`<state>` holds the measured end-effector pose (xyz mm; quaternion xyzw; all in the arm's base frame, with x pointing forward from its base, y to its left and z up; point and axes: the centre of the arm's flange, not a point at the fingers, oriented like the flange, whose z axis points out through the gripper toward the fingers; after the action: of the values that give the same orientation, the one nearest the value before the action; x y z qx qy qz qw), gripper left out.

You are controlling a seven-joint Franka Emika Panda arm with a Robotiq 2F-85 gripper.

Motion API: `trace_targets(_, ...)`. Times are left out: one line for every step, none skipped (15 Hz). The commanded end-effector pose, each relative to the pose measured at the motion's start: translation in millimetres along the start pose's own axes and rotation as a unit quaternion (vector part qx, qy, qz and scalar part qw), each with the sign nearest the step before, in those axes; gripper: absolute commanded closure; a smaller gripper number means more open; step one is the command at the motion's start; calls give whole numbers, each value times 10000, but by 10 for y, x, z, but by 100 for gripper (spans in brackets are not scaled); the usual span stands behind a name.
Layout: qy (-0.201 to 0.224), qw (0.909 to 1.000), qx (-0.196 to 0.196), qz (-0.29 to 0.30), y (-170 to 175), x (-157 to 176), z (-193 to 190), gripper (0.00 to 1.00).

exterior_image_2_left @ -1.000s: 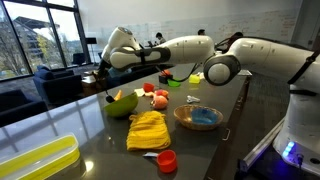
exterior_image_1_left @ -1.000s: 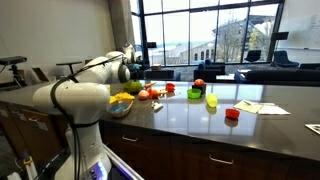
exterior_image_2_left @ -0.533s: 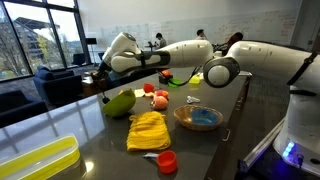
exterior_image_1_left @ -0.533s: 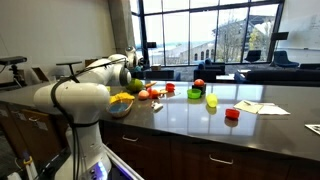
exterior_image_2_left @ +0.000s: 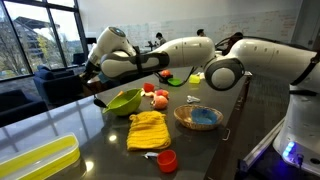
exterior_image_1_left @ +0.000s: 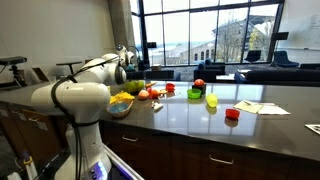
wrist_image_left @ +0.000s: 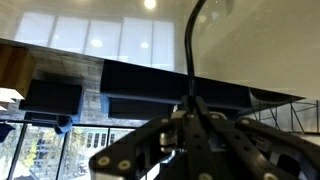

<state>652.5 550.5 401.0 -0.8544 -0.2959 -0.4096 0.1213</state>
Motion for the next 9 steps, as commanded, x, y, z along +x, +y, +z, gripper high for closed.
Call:
trace_targets(-298,9968,-726,123,-274,-366,-645,99)
trace_targets(-398,9942,-976,230,-330,-345,-684,99)
trace_targets(-432,9918,-1154,336,-377,-334,-719,99)
trace_targets(-436,9892,-1320,461,-401,-333,-756,99)
trace_targets(-462,9864,-1463,592,-439,-311,-803,99)
trace_targets(-470,9843,-1554,690,-463,-300,-845,99)
trace_targets(-480,9817,-1661,797,-479,-290,-884,99)
trace_targets(-490,9790,-1758,907,-499,-273,-924,99)
trace_targets(-473,9769,-1827,999,-507,-266,-955,99)
